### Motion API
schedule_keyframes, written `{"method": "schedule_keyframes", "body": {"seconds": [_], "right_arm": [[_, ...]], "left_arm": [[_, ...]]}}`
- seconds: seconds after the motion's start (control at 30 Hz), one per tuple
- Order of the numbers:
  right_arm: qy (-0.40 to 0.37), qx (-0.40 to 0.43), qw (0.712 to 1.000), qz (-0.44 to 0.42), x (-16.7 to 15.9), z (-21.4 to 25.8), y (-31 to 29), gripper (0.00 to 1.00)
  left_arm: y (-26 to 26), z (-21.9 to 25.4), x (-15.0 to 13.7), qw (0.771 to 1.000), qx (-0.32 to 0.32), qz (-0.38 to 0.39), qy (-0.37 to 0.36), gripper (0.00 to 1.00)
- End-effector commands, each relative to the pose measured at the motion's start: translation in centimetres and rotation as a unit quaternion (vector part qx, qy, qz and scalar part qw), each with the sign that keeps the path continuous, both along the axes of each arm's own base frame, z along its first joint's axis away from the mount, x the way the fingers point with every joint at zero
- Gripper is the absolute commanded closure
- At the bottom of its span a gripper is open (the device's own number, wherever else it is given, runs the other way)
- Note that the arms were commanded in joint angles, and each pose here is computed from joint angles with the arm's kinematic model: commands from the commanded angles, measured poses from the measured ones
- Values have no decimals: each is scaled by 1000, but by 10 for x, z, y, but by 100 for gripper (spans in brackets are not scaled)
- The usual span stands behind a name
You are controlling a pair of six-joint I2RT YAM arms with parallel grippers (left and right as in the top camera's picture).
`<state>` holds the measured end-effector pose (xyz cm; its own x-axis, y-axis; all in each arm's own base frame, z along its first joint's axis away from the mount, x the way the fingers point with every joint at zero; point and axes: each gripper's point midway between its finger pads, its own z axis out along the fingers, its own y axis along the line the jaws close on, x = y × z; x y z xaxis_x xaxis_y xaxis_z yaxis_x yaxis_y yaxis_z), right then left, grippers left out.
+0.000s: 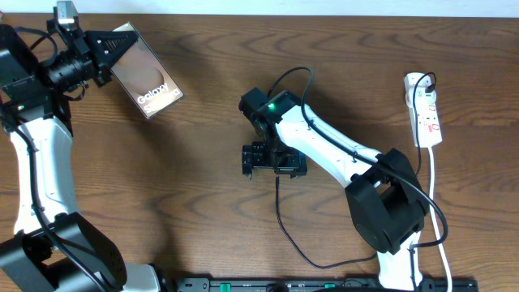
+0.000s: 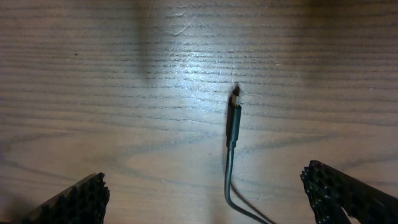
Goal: Plug charger to phone and switch on socket
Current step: 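Move the right gripper over the black cable plug at table center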
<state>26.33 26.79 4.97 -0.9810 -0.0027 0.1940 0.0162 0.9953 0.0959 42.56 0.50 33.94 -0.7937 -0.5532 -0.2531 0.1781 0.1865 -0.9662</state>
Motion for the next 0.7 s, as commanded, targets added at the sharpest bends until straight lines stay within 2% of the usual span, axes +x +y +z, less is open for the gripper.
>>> {"method": "schedule_keyframes", "body": {"seconds": [0.0, 0.3, 0.67], "right_arm": [[-2, -15, 1000, -7, -2, -6, -4, 1], [20, -25, 999, -23, -15, -24, -12, 1], [24, -30, 999, -4, -29, -30, -6, 1]], "left_arm": [[-3, 4, -5, 1000, 1, -16, -11, 92], [-3, 4, -5, 1000, 6, -17, -18, 93], [-3, 4, -5, 1000, 9, -17, -21, 93]]}}
